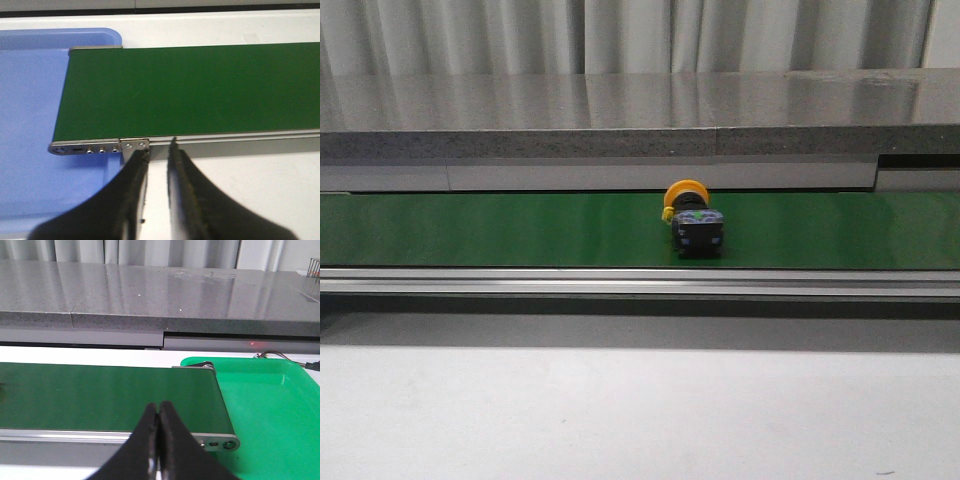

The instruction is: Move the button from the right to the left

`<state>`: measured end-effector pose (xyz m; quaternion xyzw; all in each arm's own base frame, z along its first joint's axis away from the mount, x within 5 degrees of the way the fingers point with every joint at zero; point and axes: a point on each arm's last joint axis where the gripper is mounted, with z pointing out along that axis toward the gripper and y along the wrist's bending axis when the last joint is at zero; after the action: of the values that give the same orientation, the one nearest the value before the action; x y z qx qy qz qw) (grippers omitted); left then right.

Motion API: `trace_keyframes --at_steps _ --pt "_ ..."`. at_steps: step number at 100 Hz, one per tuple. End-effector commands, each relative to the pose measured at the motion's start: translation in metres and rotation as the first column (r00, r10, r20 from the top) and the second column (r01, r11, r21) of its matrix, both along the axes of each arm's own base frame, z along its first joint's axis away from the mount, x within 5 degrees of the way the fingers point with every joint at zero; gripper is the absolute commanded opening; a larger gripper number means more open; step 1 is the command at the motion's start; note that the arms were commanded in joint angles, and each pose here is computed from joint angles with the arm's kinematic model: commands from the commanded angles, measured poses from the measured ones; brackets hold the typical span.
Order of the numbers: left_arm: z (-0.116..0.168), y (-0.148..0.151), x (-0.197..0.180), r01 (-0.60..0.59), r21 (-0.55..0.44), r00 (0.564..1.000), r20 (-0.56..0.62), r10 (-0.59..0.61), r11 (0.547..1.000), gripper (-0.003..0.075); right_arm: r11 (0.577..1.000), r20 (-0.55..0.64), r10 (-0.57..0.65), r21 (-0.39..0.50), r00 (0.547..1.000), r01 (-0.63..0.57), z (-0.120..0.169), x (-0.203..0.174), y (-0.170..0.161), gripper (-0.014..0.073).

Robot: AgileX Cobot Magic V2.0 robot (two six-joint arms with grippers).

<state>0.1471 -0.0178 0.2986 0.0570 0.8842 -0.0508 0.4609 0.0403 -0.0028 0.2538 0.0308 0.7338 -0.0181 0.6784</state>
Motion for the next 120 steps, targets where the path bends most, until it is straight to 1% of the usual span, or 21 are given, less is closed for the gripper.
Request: trace_keyframes --at_steps 1,7,10,14,20,30,43,53,61,79,85,91,105,120 --pt "0.019 -0.005 0.018 0.027 -0.023 0.997 0.068 -0.025 0.999 0.0351 1.000 0.103 0.002 -0.012 0.995 0.000 0.016 0.000 0.000 -0.0068" --pt "0.023 -0.006 0.027 0.040 -0.019 0.998 0.059 -0.039 0.999 0.0489 1.000 0.103 0.002 -0.012 0.995 0.000 0.016 0.000 0.000 -0.0068" --pt "0.023 -0.007 0.033 0.041 -0.019 0.998 0.043 -0.041 0.999 0.0529 1.000 0.103 0.002 -0.012 0.995 0.000 0.016 0.000 0.000 -0.0068" --pt "0.027 -0.008 0.039 0.044 -0.019 0.998 0.034 -0.043 0.999 0.0558 1.000 0.103 0.002 -0.012 0.995 0.000 0.016 0.000 0.000 -0.0068" --pt "0.029 -0.009 0.050 0.049 -0.026 0.999 0.006 -0.048 0.998 0.0552 1.000 0.103 0.002 -0.012 0.995 0.000 0.016 0.000 0.000 -0.0068" --pt "0.039 -0.014 0.067 0.060 -0.071 0.998 -0.030 -0.062 0.996 0.0547 1.000 0.103 0.002 -0.012 0.995 0.000 0.016 0.000 0.000 -0.0068" --pt "0.044 -0.028 0.089 0.115 -0.075 0.991 -0.065 -0.119 0.991 0.0546 1.000 0.103 0.002 -0.012 0.995 0.000 0.016 0.000 0.000 -0.0068" --pt "0.046 -0.046 0.103 0.169 -0.082 0.981 -0.085 -0.176 0.982 0.0541 1.000 0.103 0.002 -0.012 0.995 0.000 0.016 0.000 0.000 -0.0068" --pt "0.046 -0.061 0.114 0.189 -0.114 0.974 -0.107 -0.201 0.975 0.0524 1.000 0.103 0.002 -0.012 0.995 0.000 0.016 0.000 0.000 -0.0068" --pt "0.041 -0.098 0.132 0.231 -0.148 0.953 -0.164 -0.254 0.962 0.0524 1.000 0.103 0.002 -0.012 0.995 0.000 0.016 0.000 0.000 -0.0068" --pt "0.036 -0.108 0.138 0.217 -0.147 0.947 -0.207 -0.245 0.965 0.0524 1.000 0.103 0.002 -0.012 0.995 0.000 0.016 0.000 0.000 -0.0068" --pt "0.034 -0.117 0.143 0.213 -0.113 0.943 -0.236 -0.234 0.971 0.0524 1.000 0.103 0.002 -0.012 0.995 0.000 0.016 0.000 0.000 -0.0068" --pt "0.027 -0.133 0.154 0.151 -0.061 0.937 -0.310 -0.163 0.987 0.0524 1.000 0.103 0.002 -0.012 0.995 0.000 0.016 0.000 0.000 -0.0068" --pt "0.018 -0.145 0.165 0.084 -0.045 0.909 -0.406 -0.095 0.995 0.0524 1.000 0.103 0.002 -0.012 0.995 0.000 0.016 0.000 0.000 -0.0068"
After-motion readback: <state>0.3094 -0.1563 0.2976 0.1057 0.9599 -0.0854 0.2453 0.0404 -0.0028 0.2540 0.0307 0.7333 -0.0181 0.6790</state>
